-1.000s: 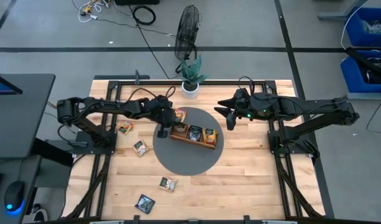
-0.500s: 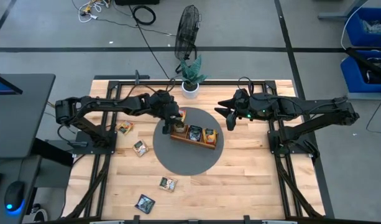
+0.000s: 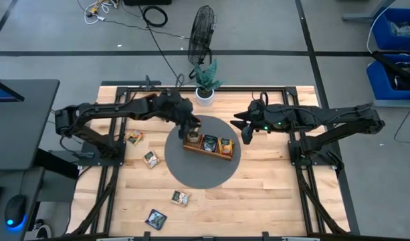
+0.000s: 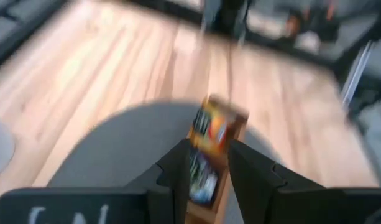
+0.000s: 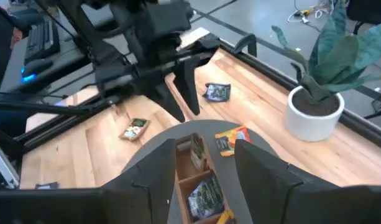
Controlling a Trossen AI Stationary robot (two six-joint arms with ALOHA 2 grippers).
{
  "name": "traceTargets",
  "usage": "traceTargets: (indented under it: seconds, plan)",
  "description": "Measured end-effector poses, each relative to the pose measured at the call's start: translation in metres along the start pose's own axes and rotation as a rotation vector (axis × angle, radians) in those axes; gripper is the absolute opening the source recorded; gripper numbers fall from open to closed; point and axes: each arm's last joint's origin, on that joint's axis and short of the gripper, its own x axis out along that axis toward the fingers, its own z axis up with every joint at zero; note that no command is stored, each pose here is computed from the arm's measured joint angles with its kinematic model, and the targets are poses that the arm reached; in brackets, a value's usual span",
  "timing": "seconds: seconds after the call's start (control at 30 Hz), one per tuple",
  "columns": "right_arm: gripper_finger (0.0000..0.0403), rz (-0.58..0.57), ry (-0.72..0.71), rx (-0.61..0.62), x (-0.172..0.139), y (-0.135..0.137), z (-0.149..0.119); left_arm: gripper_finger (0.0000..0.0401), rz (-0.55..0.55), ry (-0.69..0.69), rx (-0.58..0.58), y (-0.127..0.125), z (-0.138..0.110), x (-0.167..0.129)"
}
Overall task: Pick & Place Tea
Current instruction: Put the yellow tea bag into the right section of the wooden organizer
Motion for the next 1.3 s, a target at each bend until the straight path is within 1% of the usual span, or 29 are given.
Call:
traceTargets:
  seconds: [0.07, 0.17, 0.23, 0.3, 0.4, 0.53, 0.67, 0.8, 0.87, 0.93, 1.0, 1.07, 1.13, 1.23, 1.3]
  plan:
    - [0.0171, -0.002, 0.003, -0.024, 0.001, 0.000, 0.000, 0.0104, 0.000, -0.090, -0.045, -0.002, 0.003, -0.005]
    - [0.0171, -0.010, 0.001, -0.061, 0.003, 0.001, -0.001, 0.0094, 0.016, -0.168, -0.105, -0.004, 0.001, -0.015]
    - [0.0171, -0.010, 0.002, -0.093, 0.004, 0.001, -0.002, 0.0087, 0.025, -0.187, -0.124, -0.005, -0.001, -0.022]
    - [0.0171, 0.004, -0.028, -0.111, 0.008, 0.001, -0.005, 0.0082, 0.026, -0.198, -0.136, -0.008, -0.003, -0.031]
    - [0.0171, 0.027, -0.029, -0.116, 0.014, -0.002, -0.016, 0.0077, 0.035, -0.227, -0.171, -0.011, 0.000, -0.044]
    - [0.0171, 0.048, 0.034, -0.132, 0.023, -0.006, -0.035, 0.0071, 0.096, -0.237, -0.221, -0.013, -0.001, -0.057]
    - [0.0171, 0.096, 0.074, -0.131, 0.027, -0.009, -0.047, 0.0071, 0.165, -0.251, -0.288, -0.014, -0.002, -0.065]
    - [0.0171, 0.153, 0.037, -0.155, 0.023, -0.008, -0.045, 0.0071, 0.208, -0.296, -0.288, -0.019, 0.001, -0.073]
    - [0.0171, 0.164, 0.014, -0.175, 0.020, -0.009, -0.042, 0.0071, 0.232, -0.314, -0.288, -0.021, 0.001, -0.075]
    - [0.0171, 0.171, -0.020, -0.188, 0.016, -0.010, -0.037, 0.0071, 0.269, -0.294, -0.296, -0.024, -0.002, -0.077]
    - [0.0171, 0.164, -0.041, -0.198, 0.012, -0.014, -0.034, 0.0071, 0.332, -0.239, -0.325, -0.026, -0.010, -0.077]
    - [0.0171, 0.148, -0.044, -0.204, 0.010, -0.018, -0.032, 0.0071, 0.404, -0.169, -0.339, -0.029, -0.020, -0.075]
    - [0.0171, 0.132, -0.033, -0.207, 0.007, -0.023, -0.032, 0.0071, 0.451, -0.132, -0.352, -0.032, -0.026, -0.074]
    - [0.0171, 0.136, -0.028, -0.214, 0.002, -0.027, -0.030, 0.0071, 0.507, -0.112, -0.407, -0.032, -0.031, -0.075]
    - [0.0171, 0.146, -0.022, -0.225, 0.000, -0.029, -0.030, 0.0071, 0.543, -0.141, -0.456, -0.030, -0.031, -0.075]
